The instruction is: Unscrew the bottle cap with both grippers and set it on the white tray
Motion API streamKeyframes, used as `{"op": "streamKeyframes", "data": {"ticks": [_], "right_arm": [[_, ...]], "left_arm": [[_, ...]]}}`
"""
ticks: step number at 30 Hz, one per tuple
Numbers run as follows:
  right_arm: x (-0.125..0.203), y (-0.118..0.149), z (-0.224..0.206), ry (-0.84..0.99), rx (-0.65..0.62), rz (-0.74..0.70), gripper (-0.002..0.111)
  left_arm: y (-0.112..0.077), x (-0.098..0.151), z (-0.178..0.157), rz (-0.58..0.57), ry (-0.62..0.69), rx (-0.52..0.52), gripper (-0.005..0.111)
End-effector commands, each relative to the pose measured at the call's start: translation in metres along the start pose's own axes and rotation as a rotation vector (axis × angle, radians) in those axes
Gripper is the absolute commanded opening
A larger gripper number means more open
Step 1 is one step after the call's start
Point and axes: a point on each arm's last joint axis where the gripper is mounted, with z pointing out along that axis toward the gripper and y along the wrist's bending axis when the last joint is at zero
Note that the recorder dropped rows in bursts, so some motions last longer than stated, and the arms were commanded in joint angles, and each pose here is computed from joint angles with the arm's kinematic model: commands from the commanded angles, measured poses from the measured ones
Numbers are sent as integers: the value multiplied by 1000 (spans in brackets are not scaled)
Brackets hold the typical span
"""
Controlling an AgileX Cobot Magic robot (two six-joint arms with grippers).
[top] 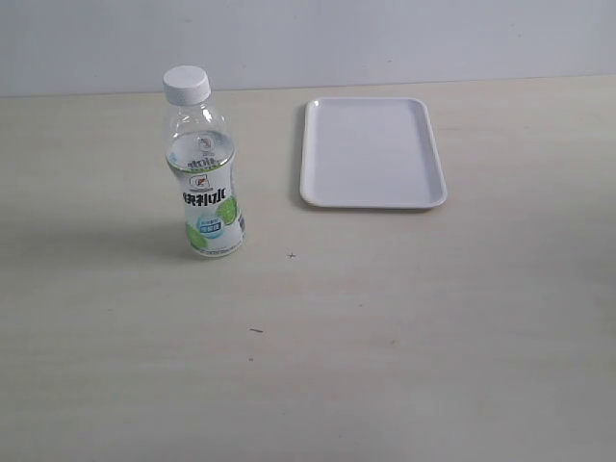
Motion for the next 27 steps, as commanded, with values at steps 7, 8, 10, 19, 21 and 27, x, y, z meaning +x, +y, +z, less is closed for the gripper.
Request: {"op": "streamKeyframes", "data": {"ticks": [7,8,10,19,21,27], "right_arm": [[1,0,0,-11,0,3,0],[1,0,0,-11,0,3,0],[1,0,0,-11,0,3,0],[1,0,0,-11,0,3,0],[1,0,0,-11,0,3,0],[1,0,0,-11,0,3,0]], "left_arm": [[-17,73,67,170,447,276,0],[-18,85,73,171,491,313,0],[-16,108,83,174,576,359,0],[7,197,99,161,853,370,0],[9,209,99,160,888,395,0],[13,223,97,159,935,403,0]]}}
